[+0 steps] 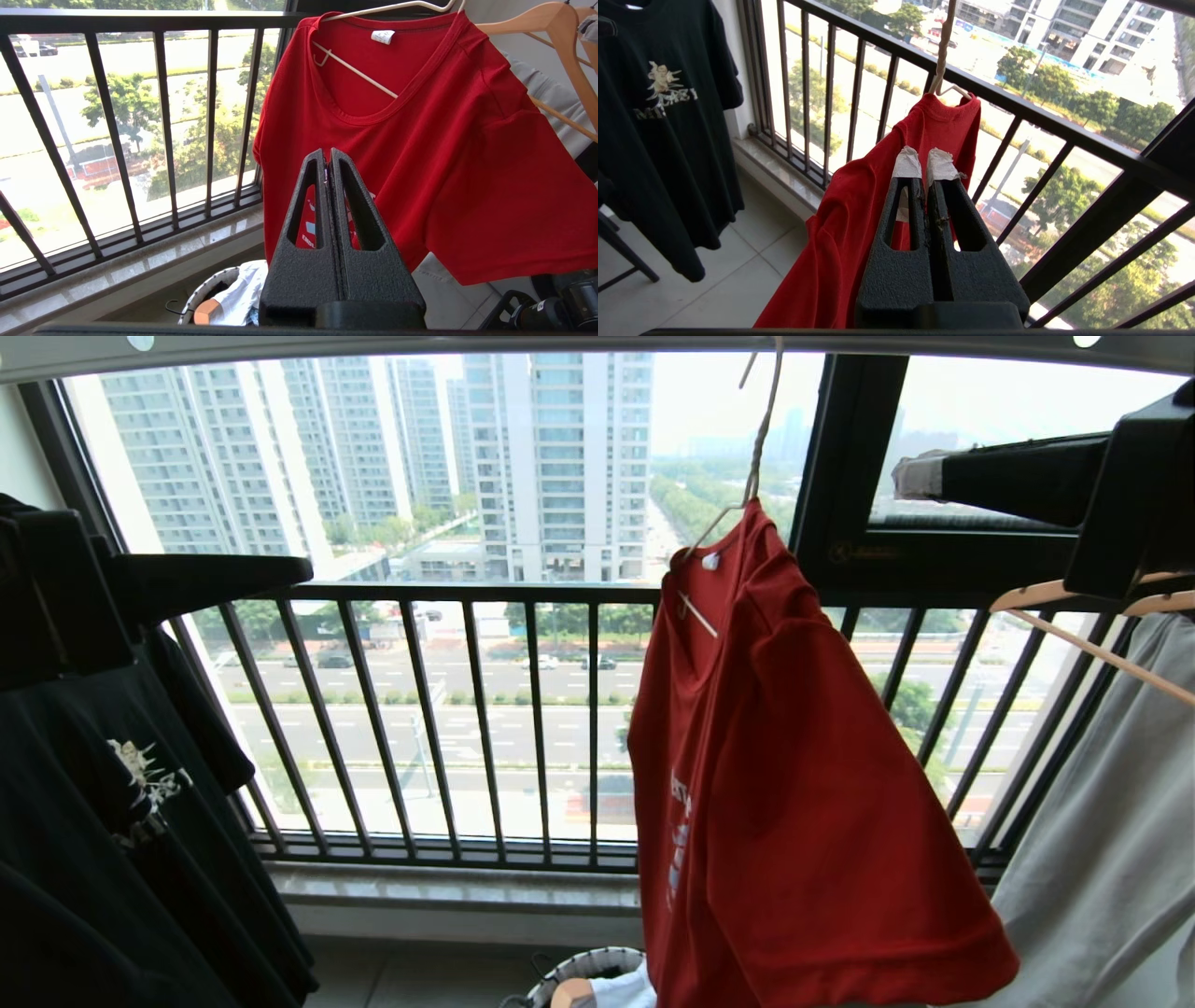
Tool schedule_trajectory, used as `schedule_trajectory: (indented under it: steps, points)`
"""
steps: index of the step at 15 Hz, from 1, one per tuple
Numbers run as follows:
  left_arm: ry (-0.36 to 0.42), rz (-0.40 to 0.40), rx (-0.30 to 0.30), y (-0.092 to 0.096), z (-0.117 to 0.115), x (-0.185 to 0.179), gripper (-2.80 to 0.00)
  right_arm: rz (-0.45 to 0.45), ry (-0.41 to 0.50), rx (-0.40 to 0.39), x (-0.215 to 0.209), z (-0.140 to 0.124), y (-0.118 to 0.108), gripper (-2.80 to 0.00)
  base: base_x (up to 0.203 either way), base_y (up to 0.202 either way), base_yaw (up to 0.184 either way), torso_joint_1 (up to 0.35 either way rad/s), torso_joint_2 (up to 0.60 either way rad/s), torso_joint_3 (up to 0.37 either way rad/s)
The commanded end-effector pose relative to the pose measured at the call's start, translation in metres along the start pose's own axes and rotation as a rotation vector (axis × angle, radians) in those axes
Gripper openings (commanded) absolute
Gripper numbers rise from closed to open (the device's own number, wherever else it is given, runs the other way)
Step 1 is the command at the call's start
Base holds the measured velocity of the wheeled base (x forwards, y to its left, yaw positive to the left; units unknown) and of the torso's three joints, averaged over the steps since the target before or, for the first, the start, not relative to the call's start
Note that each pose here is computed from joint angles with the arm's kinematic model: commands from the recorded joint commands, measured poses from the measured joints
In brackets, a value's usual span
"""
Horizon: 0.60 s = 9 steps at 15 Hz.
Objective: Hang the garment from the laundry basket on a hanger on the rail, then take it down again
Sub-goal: Take the clothes off the clothes rack
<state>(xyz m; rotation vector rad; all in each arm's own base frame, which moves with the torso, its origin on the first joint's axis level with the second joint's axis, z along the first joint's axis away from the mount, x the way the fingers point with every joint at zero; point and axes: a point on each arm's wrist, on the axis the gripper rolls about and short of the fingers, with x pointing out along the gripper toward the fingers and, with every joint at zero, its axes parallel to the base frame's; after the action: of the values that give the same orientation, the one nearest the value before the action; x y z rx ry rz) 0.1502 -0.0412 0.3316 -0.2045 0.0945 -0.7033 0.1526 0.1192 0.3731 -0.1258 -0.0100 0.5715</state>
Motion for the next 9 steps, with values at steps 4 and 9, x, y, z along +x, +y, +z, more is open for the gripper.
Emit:
schedule_trajectory:
  steps: [4, 9]
  points:
    - [0.0, -0.002, -0.001, 0.0, 0.0, 0.0, -2.8, 0.023, 0.064, -0.014, 0.02, 0.013, 0.018, -2.8, 0.0, 0.0, 0.0, 0.0, 0.0, 0.0]
    - [0.0, -0.002, -0.001, 0.0, 0.0, 0.0, -2.8, -0.022, 0.084, -0.026, 0.051, 0.018, 0.039, -2.8, 0.0, 0.0, 0.0, 0.0, 0.0, 0.0]
